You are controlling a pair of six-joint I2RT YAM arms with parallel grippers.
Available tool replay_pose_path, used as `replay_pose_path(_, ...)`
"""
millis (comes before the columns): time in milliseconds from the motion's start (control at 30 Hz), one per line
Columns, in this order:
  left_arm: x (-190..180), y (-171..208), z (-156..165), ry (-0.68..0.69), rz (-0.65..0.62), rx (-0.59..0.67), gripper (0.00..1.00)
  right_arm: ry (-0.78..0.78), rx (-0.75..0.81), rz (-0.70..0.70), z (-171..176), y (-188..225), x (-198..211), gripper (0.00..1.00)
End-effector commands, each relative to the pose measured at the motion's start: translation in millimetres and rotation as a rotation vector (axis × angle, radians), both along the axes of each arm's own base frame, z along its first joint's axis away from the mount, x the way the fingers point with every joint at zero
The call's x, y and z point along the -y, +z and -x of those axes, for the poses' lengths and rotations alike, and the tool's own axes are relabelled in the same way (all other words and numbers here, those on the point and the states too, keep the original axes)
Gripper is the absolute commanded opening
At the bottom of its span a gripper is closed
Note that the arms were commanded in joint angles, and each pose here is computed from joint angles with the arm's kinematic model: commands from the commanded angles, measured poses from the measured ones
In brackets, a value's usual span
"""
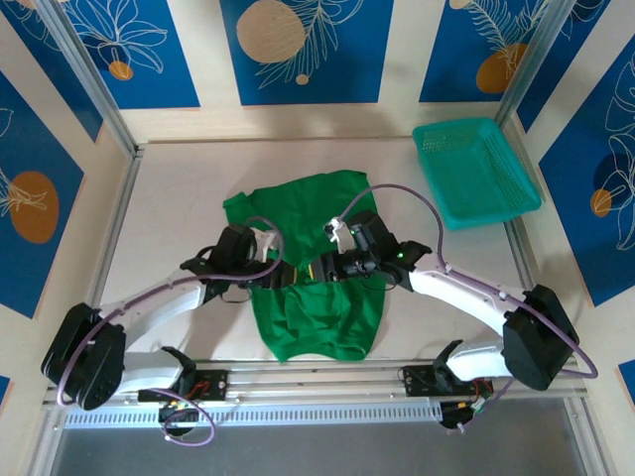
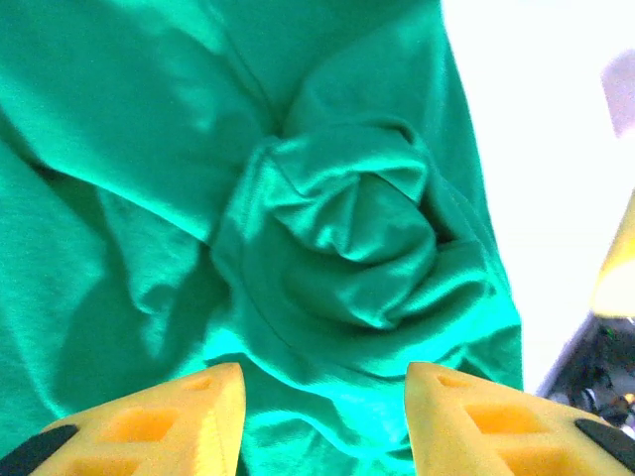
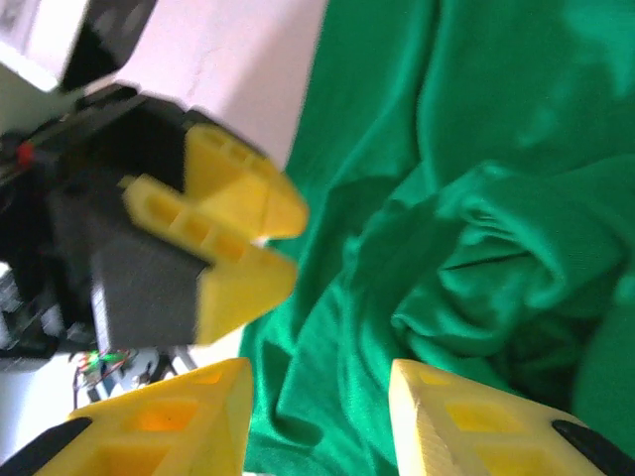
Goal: Fold the inside-out t-shirt
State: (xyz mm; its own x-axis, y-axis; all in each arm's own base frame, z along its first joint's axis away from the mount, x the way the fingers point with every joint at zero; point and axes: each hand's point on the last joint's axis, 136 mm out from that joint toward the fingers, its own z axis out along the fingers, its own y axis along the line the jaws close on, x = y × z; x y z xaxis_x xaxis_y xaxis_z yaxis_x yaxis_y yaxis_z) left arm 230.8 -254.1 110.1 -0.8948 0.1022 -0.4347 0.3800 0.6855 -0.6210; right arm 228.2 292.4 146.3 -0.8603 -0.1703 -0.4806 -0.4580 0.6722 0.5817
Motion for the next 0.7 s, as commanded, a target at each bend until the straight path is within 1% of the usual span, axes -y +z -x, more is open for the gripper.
replay_pose_path(0, 25, 4, 8, -0.089, 0.012, -0.057, 0.45, -0.054, -0.114, 0.103, 5, -34, 13, 0.41)
replay_pose_path(33, 29, 2, 6, -0.09, 0.005, -0.055, 0.45, -0.051, -0.125, 0.109, 7, -37, 11, 0.41)
replay_pose_path(67, 32, -1, 4, -0.089, 0.003, -0.055, 0.41, -0.045, -0.127, 0.119, 8, -43, 10, 0.4)
replay_pose_path(133, 36, -9, -2, -0.076, 0.002, -0.066, 0.23, -0.045, -0.127, 0.122, 6, -51, 9, 0.28)
replay_pose_path(167, 36, -13, -6, -0.068, -0.012, -0.072, 0.18, -0.048, -0.13, 0.113, 3, -54, 8, 0.19)
replay_pose_path(233, 36, -18, -9, -0.056, -0.039, -0.088, 0.15, -0.047, -0.135, 0.104, -2, -53, 6, 0.04)
replay_pose_path(267, 37, -18, -10, -0.054, -0.041, -0.087, 0.15, -0.033, -0.123, 0.096, -1, -48, 4, 0.0)
replay_pose_path(333, 38, -15, -14, -0.053, -0.037, -0.075, 0.18, 0.019, -0.08, 0.059, 4, -34, -1, 0.0)
replay_pose_path(400, 35, -17, -18, -0.035, -0.065, -0.091, 0.22, 0.141, -0.04, -0.028, 22, -15, -12, 0.0)
replay_pose_path(433, 34, -19, -19, -0.029, -0.089, -0.11, 0.23, 0.211, -0.042, -0.088, 35, -6, -19, 0.0)
replay_pose_path(467, 33, -21, -20, -0.022, -0.112, -0.133, 0.26, 0.305, -0.074, -0.162, 51, 4, -26, 0.0)
replay_pose_path(500, 34, -24, -20, -0.025, -0.12, -0.154, 0.29, 0.38, -0.111, -0.205, 66, 8, -31, 0.0)
replay_pose_path(533, 38, -26, -21, -0.029, -0.115, -0.168, 0.33, 0.447, -0.148, -0.216, 82, 4, -35, 0.0)
replay_pose_path(567, 41, -29, -23, -0.029, -0.1, -0.178, 0.36, 0.49, -0.17, -0.197, 95, -6, -37, 0.0)
replay_pose_path(633, 45, -35, -24, -0.021, -0.091, -0.196, 0.41, 0.51, -0.183, -0.145, 111, -30, -40, 0.0)
replay_pose_path(667, 45, -38, -25, -0.017, -0.097, -0.208, 0.42, 0.5, -0.19, -0.125, 115, -39, -39, 0.0)
